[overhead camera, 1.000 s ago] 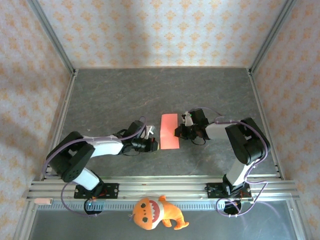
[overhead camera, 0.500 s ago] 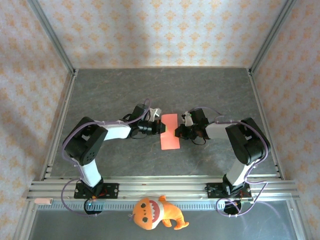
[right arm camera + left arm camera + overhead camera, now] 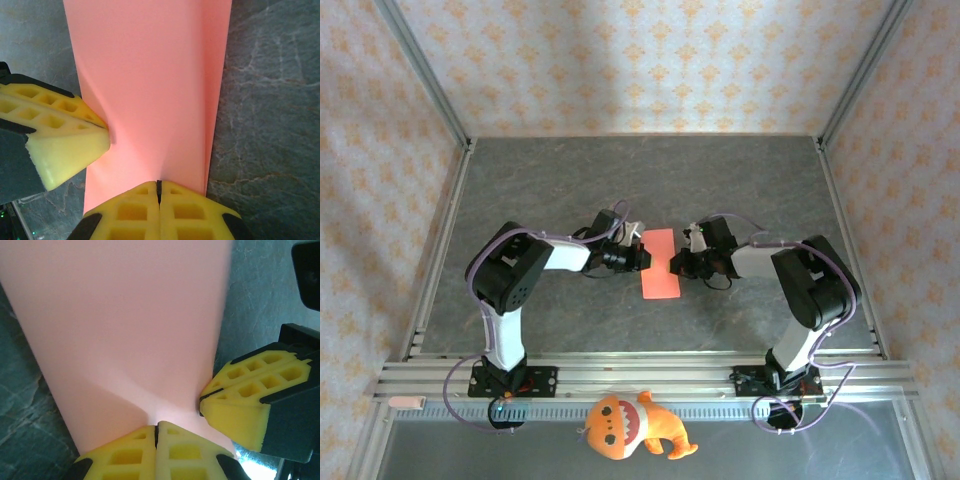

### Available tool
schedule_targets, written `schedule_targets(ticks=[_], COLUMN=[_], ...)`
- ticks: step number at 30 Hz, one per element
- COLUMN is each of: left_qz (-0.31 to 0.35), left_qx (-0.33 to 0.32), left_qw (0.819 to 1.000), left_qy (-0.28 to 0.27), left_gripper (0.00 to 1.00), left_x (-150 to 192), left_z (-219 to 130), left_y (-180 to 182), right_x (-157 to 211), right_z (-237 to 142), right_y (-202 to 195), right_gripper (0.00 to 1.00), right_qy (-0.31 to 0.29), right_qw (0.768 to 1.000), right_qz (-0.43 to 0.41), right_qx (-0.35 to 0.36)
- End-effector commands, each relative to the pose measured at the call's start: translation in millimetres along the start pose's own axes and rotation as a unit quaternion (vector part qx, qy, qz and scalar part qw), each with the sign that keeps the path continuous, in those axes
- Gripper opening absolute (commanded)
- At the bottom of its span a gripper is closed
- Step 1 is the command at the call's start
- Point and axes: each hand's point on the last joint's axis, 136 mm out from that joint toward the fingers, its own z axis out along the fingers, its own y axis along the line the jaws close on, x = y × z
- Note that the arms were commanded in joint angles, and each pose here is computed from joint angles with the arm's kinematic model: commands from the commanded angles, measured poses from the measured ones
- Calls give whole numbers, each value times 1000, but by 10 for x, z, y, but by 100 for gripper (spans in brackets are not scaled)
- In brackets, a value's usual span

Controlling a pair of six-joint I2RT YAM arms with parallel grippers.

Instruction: Fold a paper plane with a square sheet of paper (pick it up from the middle)

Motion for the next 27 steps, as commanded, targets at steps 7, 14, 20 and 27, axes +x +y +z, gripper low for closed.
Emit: schedule_targets(ticks=[7,14,20,27], left_qz=[-4,24,1,-23], left_qx=[-46,-34,-43,-52], left_qw=[999,999,999,998], left_qy=[24,-9,14,33], left_gripper=[0,0,0,0], left_x=[108,-300,-258,-128], left_z=[-31,-171,6,87], left_y=[176,-135,110,395], right_x=[812,837,837,858], right_z=[-37,-24,-26,-23], right_y=[-842,-854,-860,-877], right_gripper=[0,0,0,0], right_qy=[111,114,115,118], right_qw=[977,976,976,975], right_qz=[87,89,88,90], right_qx=[161,161,163,165])
